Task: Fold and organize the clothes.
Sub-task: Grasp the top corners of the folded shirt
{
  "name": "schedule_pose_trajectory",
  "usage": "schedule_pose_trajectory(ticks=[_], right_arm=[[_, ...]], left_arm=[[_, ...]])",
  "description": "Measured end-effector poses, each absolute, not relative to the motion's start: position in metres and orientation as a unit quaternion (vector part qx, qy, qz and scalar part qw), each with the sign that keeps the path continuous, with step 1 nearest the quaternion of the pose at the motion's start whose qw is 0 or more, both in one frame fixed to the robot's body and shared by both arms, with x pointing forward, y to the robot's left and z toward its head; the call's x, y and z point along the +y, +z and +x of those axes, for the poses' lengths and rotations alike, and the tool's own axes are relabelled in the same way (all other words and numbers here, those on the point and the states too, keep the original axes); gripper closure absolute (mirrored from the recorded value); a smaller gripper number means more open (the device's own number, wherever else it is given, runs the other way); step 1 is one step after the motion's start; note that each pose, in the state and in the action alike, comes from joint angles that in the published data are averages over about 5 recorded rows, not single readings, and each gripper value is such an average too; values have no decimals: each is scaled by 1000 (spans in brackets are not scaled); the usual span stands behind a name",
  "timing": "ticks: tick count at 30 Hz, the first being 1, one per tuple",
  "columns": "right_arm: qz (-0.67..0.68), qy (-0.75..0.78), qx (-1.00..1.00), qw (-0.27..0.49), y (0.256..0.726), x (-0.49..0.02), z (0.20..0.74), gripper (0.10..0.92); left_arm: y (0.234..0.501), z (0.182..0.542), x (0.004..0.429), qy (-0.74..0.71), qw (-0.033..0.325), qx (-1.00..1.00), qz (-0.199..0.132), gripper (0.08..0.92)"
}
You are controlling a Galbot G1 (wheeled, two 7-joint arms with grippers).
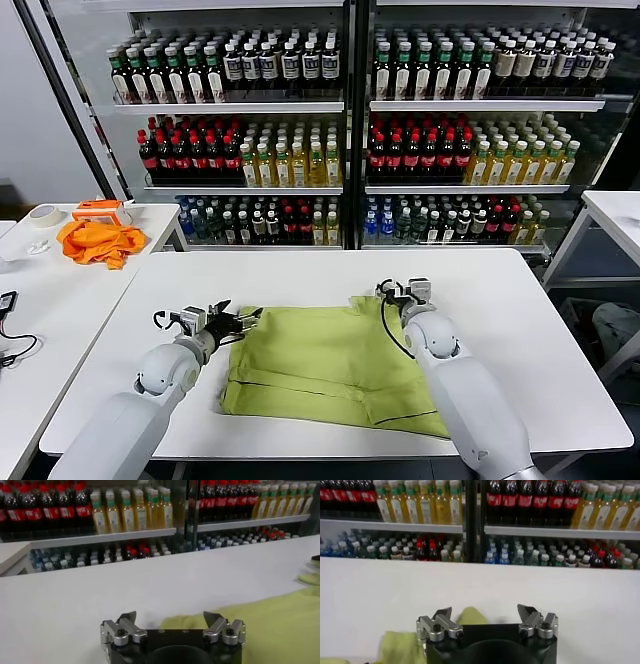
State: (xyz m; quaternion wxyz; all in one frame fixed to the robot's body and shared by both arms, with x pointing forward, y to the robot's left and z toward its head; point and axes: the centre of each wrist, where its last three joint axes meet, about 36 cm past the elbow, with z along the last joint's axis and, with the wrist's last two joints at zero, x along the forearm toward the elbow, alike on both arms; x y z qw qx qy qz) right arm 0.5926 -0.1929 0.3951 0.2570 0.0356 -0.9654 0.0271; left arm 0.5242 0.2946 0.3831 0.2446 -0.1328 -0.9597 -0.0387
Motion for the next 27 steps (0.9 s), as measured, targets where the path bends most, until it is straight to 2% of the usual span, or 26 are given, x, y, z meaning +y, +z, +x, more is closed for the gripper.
schedule_pose_trajectory(ticks=[4, 7, 18, 23, 27], right_arm=[[37, 24, -964, 261, 392, -188, 595, 208], [38, 21, -964, 263, 390, -186, 596, 263], [42, 14, -960, 276, 384, -186, 590, 610], [43, 12, -960, 276, 381, -186, 587, 731], [44, 17, -962, 268, 378, -185, 582, 851]], left_arm=[[380, 525, 298, -37, 247, -959, -132, 258], [378, 525, 301, -35, 247, -959, -133, 345], [365, 519, 296, -21, 246, -957, -151, 665], [361, 520, 292, -18, 241, -958, -157, 812], [362, 523, 292, -18, 233, -959, -160, 893]])
